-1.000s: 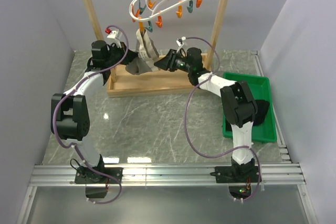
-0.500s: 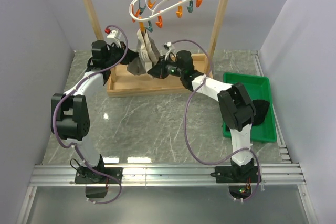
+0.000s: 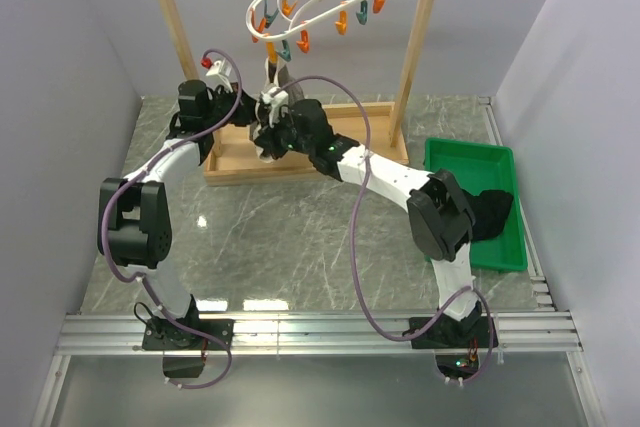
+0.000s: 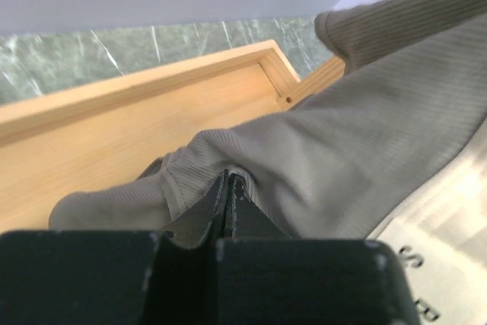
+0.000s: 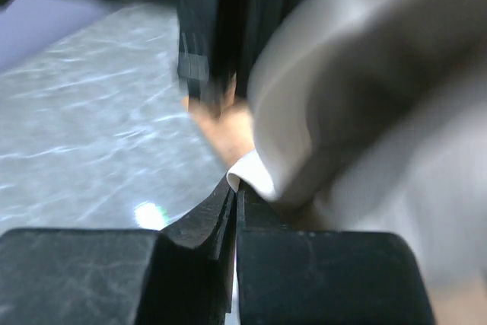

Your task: Clip the underwear to the hanger

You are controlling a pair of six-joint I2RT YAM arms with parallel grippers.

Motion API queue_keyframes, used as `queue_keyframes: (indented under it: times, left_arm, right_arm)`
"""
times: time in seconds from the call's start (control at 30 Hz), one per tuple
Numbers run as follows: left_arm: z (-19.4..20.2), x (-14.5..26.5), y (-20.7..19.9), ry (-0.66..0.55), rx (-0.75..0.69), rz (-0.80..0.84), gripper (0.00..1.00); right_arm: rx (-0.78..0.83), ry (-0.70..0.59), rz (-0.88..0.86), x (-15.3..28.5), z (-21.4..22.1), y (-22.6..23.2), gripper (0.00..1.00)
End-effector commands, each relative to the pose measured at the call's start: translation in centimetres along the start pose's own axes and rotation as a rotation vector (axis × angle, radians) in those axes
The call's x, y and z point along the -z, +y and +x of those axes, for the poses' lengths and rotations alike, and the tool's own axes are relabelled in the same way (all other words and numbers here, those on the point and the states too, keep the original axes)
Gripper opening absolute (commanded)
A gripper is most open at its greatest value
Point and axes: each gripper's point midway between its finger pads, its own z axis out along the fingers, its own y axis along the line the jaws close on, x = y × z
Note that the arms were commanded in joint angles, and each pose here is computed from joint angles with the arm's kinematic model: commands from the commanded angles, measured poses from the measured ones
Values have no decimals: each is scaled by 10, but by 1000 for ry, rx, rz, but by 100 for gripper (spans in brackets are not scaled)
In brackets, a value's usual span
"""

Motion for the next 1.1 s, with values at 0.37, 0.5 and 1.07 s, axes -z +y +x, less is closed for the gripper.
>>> queue_keyframes:
  times: [0.37, 0.5, 1.07]
  left_arm:
    - [-12, 10, -35, -10, 24, 109, 0]
    - [-14, 11, -35, -17, 25, 105, 25]
    - [-44, 35, -40, -83, -79, 62, 48]
  right_arm:
    - [207, 38, 243, -6, -25, -61, 0]
    - [194, 48, 234, 3, -18, -56, 10]
    - [186, -28, 243, 37, -50, -45, 46]
